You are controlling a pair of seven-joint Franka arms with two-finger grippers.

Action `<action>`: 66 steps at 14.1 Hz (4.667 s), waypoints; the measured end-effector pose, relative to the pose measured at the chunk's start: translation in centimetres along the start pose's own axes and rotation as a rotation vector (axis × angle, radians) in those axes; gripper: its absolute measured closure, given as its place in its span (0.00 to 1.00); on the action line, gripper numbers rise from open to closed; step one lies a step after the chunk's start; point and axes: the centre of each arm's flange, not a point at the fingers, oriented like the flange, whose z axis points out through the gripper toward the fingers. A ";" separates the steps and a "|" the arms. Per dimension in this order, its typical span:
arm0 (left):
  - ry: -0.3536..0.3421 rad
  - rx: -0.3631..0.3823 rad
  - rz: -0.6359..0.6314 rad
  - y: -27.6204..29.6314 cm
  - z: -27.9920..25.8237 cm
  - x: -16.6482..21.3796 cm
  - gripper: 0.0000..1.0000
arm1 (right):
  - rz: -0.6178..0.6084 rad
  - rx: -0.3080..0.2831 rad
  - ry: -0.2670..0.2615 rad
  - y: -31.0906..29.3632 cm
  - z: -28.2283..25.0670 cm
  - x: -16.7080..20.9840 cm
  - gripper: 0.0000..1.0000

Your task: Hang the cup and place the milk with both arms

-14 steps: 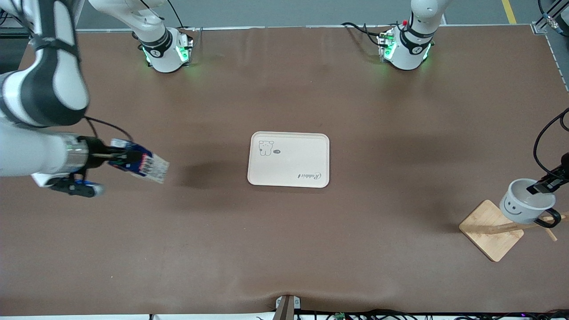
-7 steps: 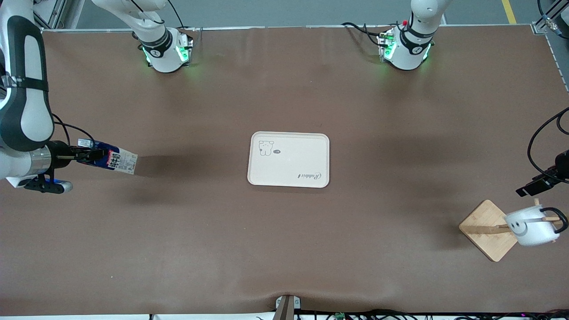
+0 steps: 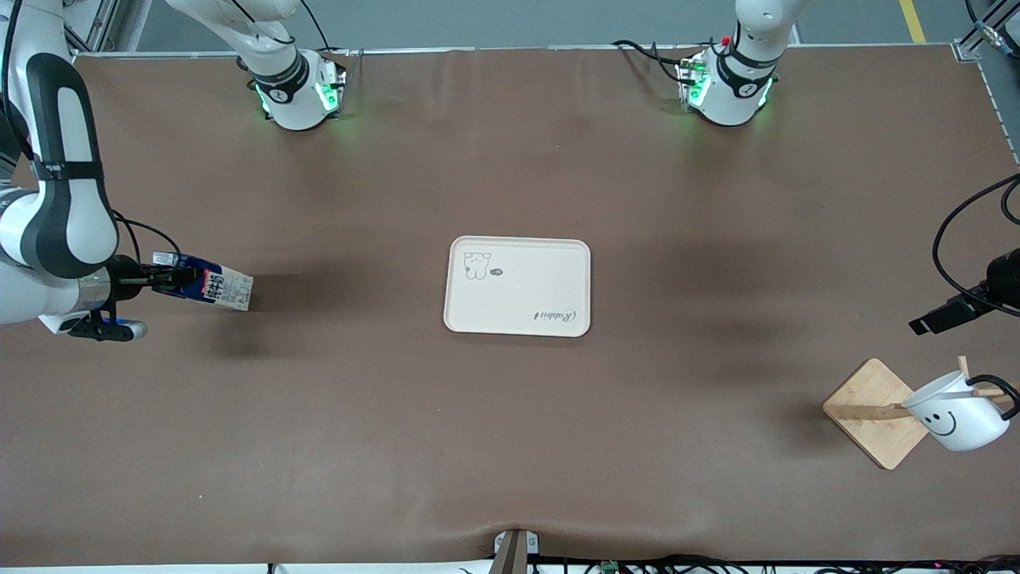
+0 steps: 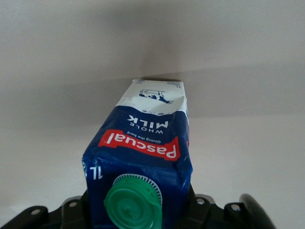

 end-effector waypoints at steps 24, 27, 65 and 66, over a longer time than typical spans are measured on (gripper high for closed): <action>0.002 0.200 0.318 13.8 -9.1 -11.1 0.00 | -0.118 -0.049 0.244 -6.3 -18.9 -3.3 0.00; -0.005 0.197 0.327 13.7 -9.9 -12.1 0.00 | -0.147 -0.064 0.316 -8.2 -23.6 -5.9 0.00; -0.051 0.145 0.440 11.0 -12.5 -16.6 0.00 | -0.234 -0.197 0.392 -10.4 -24.4 -21.0 0.00; -0.051 0.145 0.440 11.0 -12.5 -16.6 0.00 | -0.233 -0.197 0.392 -10.4 -24.4 -21.0 0.00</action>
